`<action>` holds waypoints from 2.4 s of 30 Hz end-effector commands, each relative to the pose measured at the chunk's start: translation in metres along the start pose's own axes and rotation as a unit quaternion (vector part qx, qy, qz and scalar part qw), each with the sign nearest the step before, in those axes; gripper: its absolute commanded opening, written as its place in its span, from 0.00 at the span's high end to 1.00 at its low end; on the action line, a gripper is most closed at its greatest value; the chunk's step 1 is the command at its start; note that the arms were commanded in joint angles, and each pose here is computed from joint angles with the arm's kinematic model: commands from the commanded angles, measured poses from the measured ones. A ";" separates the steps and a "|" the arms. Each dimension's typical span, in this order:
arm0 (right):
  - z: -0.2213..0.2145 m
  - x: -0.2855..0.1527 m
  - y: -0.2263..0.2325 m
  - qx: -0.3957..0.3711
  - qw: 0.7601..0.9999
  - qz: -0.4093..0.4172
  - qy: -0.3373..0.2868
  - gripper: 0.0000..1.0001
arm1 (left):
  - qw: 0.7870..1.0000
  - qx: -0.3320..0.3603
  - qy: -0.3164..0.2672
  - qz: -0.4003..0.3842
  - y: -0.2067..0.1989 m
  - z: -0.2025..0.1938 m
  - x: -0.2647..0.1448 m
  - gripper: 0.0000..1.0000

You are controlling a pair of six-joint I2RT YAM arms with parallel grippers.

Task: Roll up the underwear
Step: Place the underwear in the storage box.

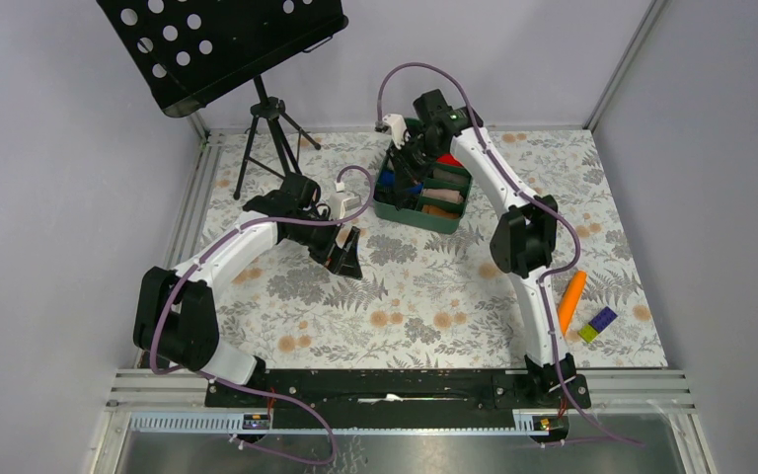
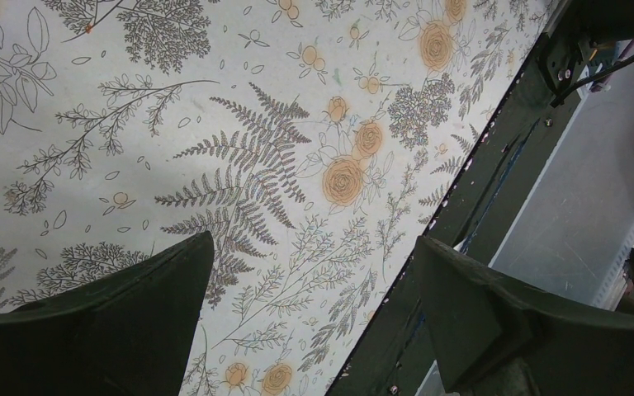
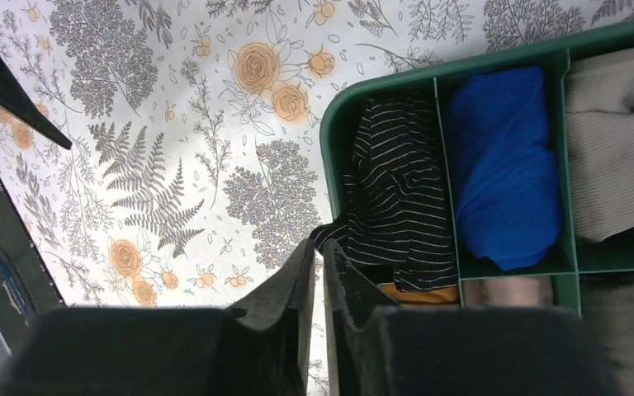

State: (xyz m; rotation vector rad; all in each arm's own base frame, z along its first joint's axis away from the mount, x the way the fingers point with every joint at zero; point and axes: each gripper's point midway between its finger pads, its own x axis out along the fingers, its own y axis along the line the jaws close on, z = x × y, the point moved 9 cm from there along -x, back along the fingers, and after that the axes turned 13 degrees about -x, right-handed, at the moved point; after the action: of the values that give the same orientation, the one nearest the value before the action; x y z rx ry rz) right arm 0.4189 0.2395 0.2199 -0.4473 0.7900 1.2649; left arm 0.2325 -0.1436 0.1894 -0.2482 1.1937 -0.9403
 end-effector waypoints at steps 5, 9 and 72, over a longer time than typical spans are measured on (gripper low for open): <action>-0.028 0.029 -0.022 0.010 0.998 -0.015 0.056 0.92 | 0.999 0.026 -0.026 -0.008 -0.007 0.011 -0.009 0.01; -0.059 0.062 -0.029 0.019 0.994 0.021 0.103 0.92 | 0.999 0.025 -0.026 -0.008 -0.006 0.010 -0.009 0.01; 0.034 -0.134 0.031 -0.030 0.990 -0.112 -0.077 0.39 | 0.955 0.073 -0.197 0.207 -0.006 0.088 -0.071 0.01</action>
State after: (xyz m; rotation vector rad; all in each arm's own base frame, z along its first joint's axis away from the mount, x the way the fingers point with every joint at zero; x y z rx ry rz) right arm 0.3979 0.2200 0.3073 -0.4786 0.6133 1.1946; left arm 0.2767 -0.1326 0.2375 -0.0941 0.9821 -0.7980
